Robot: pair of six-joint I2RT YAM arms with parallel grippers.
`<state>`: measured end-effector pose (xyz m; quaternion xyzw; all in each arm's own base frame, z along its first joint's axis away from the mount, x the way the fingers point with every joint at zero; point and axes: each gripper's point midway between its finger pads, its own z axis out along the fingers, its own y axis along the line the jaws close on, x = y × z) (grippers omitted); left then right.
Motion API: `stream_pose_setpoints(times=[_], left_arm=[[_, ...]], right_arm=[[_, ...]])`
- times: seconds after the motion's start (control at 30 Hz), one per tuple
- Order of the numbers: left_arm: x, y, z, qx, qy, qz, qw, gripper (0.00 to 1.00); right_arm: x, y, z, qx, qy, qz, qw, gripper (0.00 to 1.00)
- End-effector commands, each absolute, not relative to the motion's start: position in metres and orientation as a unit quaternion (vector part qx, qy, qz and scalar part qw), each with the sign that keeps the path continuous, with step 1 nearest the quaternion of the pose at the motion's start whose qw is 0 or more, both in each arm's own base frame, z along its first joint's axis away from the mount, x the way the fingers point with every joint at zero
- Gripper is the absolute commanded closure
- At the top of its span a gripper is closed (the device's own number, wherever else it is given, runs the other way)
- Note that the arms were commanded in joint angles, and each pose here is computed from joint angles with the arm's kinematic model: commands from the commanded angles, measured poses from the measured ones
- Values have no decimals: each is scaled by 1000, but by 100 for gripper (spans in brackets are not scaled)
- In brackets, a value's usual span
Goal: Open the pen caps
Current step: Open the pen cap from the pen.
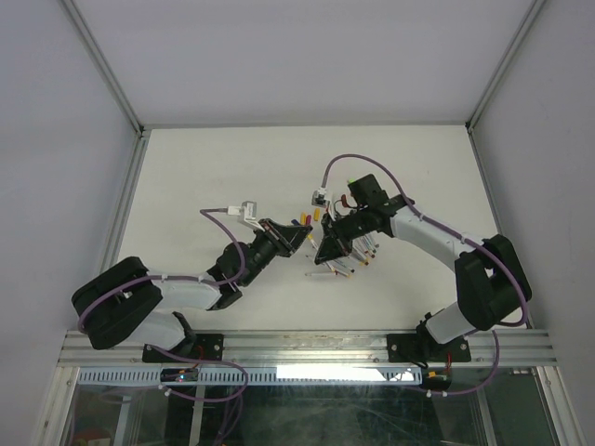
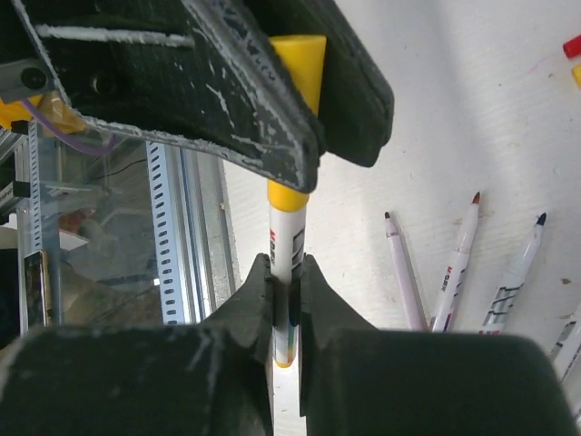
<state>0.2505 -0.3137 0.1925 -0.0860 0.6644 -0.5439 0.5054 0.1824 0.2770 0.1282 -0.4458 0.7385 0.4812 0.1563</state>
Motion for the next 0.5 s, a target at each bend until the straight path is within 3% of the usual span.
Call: stream_pose_setpoints(times=[0.0,0.23,0.47], left_arm=[[266,-275,230,-155,611,-521,576,100],[317,-168,266,-306,536,-422,665,100],[317,-138,285,-301,546,-385,680,100]], right_arm=[[183,283,131,-459,734,476,156,100],[166,292,106,-473,745,460,94,100],[172,287,96,-489,760,416,103,100]])
